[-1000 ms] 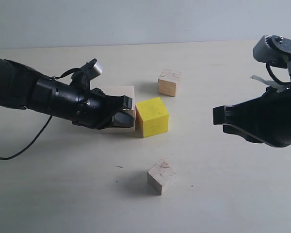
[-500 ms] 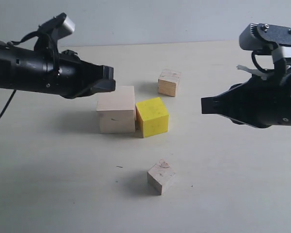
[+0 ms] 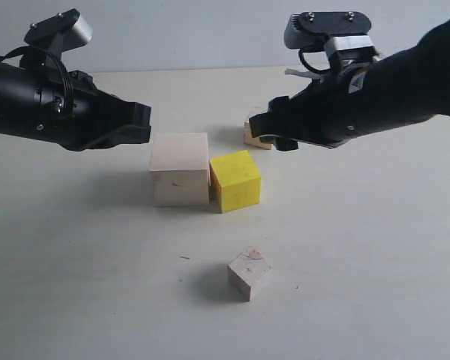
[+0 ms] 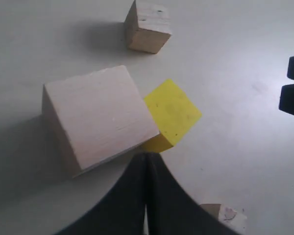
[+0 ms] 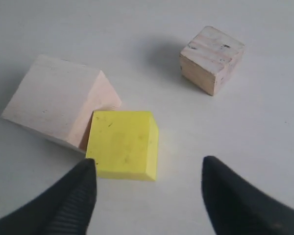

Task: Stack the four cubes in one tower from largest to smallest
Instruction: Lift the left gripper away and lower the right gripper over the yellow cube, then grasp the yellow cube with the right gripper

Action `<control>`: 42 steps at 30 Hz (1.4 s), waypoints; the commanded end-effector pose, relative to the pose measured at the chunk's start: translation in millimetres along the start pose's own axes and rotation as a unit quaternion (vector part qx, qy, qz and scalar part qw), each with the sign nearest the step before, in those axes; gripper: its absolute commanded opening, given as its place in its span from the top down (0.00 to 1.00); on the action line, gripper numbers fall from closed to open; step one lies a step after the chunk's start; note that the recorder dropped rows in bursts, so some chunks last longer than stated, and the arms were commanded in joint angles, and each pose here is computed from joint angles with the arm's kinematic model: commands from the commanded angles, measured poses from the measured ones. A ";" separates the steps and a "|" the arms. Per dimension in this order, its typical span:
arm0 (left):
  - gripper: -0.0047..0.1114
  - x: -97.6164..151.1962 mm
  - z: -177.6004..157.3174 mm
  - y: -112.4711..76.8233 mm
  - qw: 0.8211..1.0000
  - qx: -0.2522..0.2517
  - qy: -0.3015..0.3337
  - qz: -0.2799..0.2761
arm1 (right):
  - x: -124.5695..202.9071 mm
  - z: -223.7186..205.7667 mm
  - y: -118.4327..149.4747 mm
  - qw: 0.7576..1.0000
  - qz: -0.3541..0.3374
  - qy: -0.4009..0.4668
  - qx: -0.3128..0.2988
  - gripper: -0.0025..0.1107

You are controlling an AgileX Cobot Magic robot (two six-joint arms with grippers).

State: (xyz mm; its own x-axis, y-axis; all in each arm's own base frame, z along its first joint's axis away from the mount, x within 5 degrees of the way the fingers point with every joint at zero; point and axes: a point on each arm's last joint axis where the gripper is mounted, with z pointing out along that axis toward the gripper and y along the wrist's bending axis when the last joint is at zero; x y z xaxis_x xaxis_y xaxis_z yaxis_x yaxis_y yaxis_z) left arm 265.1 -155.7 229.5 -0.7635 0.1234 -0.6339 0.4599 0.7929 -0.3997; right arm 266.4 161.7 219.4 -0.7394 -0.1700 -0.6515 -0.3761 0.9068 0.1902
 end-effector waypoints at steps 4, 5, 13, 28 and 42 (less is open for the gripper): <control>0.96 1.4 -3.7 4.9 1.000 -0.007 0.010 -0.015 | -7.9 38.5 1.6 0.999 -0.005 0.041 0.004 0.34; 0.96 1.4 -3.7 4.9 1.000 -0.007 0.010 -0.015 | -8.2 43.5 1.6 0.999 -0.005 0.049 0.005 0.34; 0.96 1.3 -3.7 5.0 1.000 -0.007 0.010 -0.014 | -8.0 67.5 3.3 0.996 0.026 0.088 0.000 0.34; 0.96 1.3 -3.7 5.3 1.000 -0.009 0.009 -0.013 | -5.8 75.8 9.5 0.994 0.021 0.103 -0.035 0.31; 0.96 0.5 -3.7 7.3 1.000 -0.020 0.005 -0.001 | 2.8 88.1 7.8 0.991 0.032 0.124 -0.033 0.18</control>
State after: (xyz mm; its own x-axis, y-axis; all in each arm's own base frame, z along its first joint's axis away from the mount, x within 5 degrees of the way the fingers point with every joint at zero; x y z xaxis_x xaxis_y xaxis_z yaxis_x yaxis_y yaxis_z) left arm 265.7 -149.6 226.6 -0.7758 0.1401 -0.6153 0.4485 0.8084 -0.3814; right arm 310.3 200.0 155.1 -0.8720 -0.2138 -0.4404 -0.3557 0.8948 0.2699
